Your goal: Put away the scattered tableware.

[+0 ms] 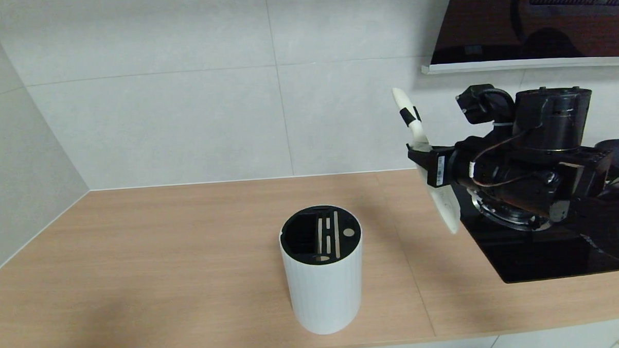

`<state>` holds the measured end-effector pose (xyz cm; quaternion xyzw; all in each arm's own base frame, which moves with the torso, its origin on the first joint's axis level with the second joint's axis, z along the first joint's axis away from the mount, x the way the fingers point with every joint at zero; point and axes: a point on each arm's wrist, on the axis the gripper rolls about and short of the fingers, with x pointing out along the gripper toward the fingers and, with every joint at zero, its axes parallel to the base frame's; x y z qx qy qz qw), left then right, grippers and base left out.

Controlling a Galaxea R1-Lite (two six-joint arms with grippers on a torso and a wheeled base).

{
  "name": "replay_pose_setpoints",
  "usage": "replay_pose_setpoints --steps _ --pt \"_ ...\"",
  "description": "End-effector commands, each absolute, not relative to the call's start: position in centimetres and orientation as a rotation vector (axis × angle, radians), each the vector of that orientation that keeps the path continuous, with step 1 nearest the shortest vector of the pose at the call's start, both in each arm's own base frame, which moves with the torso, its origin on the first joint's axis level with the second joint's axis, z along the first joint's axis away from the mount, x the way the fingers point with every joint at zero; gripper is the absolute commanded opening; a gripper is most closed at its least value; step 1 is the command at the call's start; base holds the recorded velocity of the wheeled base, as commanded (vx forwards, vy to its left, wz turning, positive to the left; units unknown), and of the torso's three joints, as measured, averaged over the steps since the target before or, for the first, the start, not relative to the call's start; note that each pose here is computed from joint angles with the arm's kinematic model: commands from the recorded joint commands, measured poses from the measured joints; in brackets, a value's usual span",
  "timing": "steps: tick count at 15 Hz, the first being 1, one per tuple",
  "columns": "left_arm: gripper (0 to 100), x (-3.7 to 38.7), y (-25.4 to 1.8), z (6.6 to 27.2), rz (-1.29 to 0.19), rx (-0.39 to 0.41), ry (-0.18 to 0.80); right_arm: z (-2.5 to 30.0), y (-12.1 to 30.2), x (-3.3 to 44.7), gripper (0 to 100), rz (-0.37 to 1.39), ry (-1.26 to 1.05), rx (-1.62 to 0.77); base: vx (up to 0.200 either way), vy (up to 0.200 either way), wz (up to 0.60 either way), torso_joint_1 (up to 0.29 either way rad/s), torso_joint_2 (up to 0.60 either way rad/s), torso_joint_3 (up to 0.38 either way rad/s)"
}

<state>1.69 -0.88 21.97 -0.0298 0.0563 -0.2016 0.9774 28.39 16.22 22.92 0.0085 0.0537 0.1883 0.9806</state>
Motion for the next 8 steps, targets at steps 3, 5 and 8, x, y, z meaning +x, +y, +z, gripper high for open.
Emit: replay_pose_setpoints --steps 3,5,8 --pt "100 17.0 -2.7 23.9 -0.532 -0.093 0.268 22.8 16.9 28.3 0 0.396 0.110 0.015 0.000 0.000 0.00 0.000 0.00 0.000" --pt "100 19.2 -4.0 21.9 -0.582 -0.114 0.302 22.9 18.0 27.5 0 0.429 0.109 0.015 0.000 0.000 0.00 0.000 0.00 0.000" --pt "100 20.2 -7.4 22.3 -0.702 -0.306 0.313 22.0 20.7 25.6 0 0.502 0.132 -0.002 0.000 0.000 0.00 0.000 0.00 0.000"
